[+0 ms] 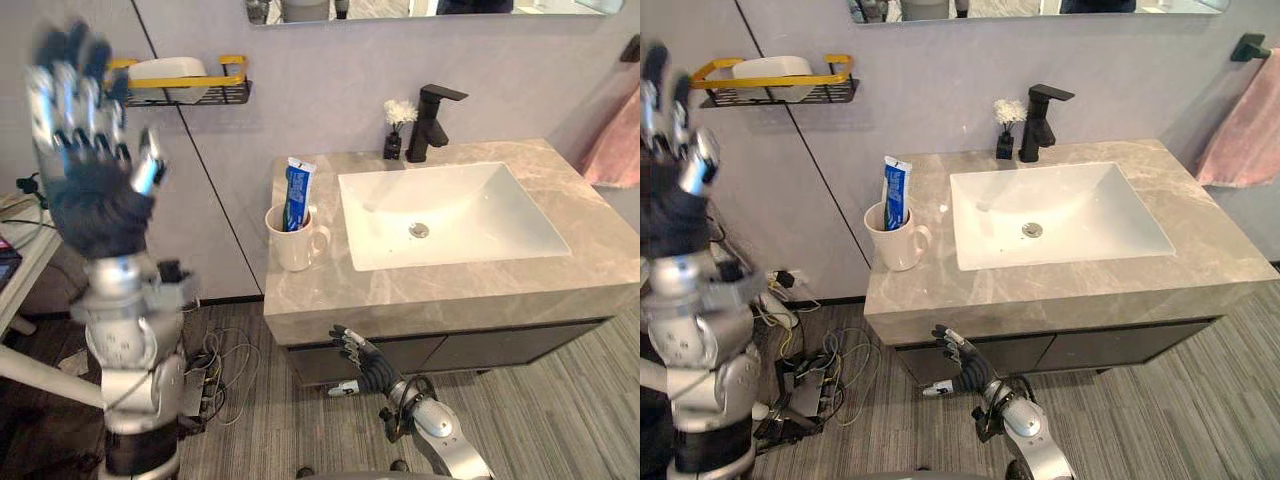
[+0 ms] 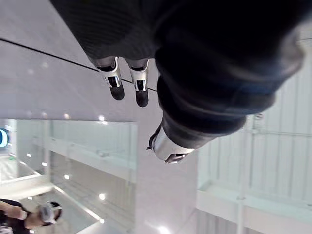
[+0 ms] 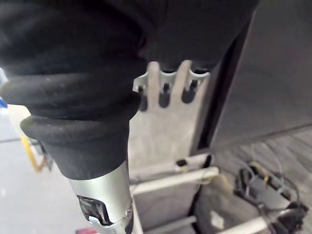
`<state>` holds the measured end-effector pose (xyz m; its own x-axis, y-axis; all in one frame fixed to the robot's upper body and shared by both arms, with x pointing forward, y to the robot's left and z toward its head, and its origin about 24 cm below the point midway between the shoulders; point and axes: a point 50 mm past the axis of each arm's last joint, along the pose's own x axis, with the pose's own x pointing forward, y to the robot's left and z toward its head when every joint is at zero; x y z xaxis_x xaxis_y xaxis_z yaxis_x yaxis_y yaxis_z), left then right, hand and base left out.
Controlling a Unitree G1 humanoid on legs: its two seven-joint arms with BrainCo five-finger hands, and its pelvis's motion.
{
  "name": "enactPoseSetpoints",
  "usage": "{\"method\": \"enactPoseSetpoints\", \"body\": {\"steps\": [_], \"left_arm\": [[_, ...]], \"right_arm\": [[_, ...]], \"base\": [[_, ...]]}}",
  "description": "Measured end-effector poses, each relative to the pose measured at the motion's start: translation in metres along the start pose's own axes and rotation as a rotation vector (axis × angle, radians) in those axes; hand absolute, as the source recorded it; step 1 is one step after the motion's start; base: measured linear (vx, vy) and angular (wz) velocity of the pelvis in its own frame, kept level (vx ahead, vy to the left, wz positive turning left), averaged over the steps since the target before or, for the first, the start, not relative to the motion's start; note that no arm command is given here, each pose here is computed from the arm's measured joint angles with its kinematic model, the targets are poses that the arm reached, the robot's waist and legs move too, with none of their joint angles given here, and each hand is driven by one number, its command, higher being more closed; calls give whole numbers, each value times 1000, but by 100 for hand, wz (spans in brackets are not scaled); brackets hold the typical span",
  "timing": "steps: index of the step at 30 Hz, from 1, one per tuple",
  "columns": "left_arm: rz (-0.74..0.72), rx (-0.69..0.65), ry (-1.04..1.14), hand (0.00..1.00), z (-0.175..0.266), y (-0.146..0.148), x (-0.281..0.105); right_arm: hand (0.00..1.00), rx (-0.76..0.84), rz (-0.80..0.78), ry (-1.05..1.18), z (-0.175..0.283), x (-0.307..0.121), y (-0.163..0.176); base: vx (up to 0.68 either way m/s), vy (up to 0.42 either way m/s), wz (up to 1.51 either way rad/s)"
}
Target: Organize washtable
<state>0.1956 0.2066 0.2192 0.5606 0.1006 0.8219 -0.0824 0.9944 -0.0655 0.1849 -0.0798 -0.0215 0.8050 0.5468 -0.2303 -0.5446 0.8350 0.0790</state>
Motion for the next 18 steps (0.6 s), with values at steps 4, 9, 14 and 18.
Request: {"method": "enactPoseSetpoints", "body": {"steps": [4,9,14,18], "left_arm": [[90,9,173,100,-7,10,-40],[99,15,310,100,-13,13,-64],[70,-12,383,100,-21,9,-72],[44,-43,467,100,-36,1,-81]], "right_arm": [[0,10,-24,7,-2,-3,-3],[0,15,-47,11,-4,-5,-6],[0,10,-48,10,-3,-5,-6],[0,-3,-52,12,-3,-5,-7]], "base": [[-24,-1,9],[-4,6,5],[13,3,0],[5,5,-3]]}}
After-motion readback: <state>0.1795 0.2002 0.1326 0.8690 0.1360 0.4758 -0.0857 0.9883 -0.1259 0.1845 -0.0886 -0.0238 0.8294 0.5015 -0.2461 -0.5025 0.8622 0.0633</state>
